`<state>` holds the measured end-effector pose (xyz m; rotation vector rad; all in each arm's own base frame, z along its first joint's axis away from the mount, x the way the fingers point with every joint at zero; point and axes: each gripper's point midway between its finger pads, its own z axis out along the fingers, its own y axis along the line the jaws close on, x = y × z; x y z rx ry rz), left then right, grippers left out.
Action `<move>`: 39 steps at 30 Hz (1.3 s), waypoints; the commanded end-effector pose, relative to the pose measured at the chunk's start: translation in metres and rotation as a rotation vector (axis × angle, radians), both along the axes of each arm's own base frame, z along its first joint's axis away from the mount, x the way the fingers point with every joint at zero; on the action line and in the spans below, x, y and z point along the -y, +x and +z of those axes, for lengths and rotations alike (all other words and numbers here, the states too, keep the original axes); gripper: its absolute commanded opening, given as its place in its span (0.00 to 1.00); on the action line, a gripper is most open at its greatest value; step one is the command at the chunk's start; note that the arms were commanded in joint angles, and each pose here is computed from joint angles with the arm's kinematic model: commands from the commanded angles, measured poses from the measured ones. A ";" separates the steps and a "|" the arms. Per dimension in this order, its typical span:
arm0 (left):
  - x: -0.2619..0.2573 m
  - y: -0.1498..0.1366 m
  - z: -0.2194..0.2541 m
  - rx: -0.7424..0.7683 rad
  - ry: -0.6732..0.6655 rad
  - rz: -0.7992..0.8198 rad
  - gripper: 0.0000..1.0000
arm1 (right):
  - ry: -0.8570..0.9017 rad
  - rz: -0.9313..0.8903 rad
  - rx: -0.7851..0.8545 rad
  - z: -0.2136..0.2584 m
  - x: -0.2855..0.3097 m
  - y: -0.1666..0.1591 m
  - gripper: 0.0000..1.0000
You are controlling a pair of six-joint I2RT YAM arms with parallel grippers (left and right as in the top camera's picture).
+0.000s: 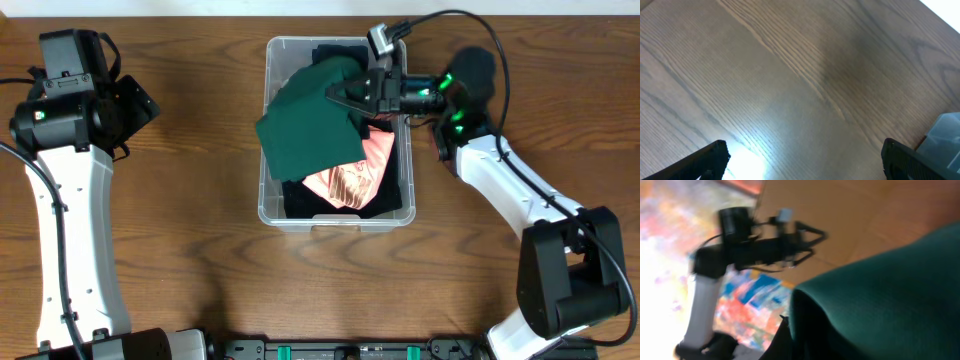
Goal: Pack container
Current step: 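Lift the green garment with the right gripper and carry it over the bin, then release the green garment and press it down into the bin with the right gripper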
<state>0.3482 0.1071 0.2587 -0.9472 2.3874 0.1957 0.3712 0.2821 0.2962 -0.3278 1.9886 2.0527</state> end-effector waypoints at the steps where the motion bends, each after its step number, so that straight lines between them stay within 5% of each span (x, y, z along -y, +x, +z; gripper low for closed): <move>1: -0.003 0.000 0.002 -0.001 0.016 -0.006 0.98 | -0.085 -0.150 0.251 -0.020 0.003 0.024 0.01; 10: -0.003 0.000 0.002 -0.001 0.016 -0.006 0.98 | -0.450 -0.423 0.318 -0.096 0.036 0.071 0.01; 24: -0.003 0.000 0.002 -0.001 0.016 -0.006 0.98 | -0.418 -0.471 0.456 -0.075 0.036 0.083 0.01; 37: -0.003 0.000 0.002 -0.001 0.016 -0.006 0.98 | -0.794 -0.736 0.471 -0.122 0.079 0.116 0.01; 39: -0.003 0.000 0.002 -0.001 0.016 -0.006 0.98 | -0.800 -0.717 0.497 -0.122 0.073 0.114 0.13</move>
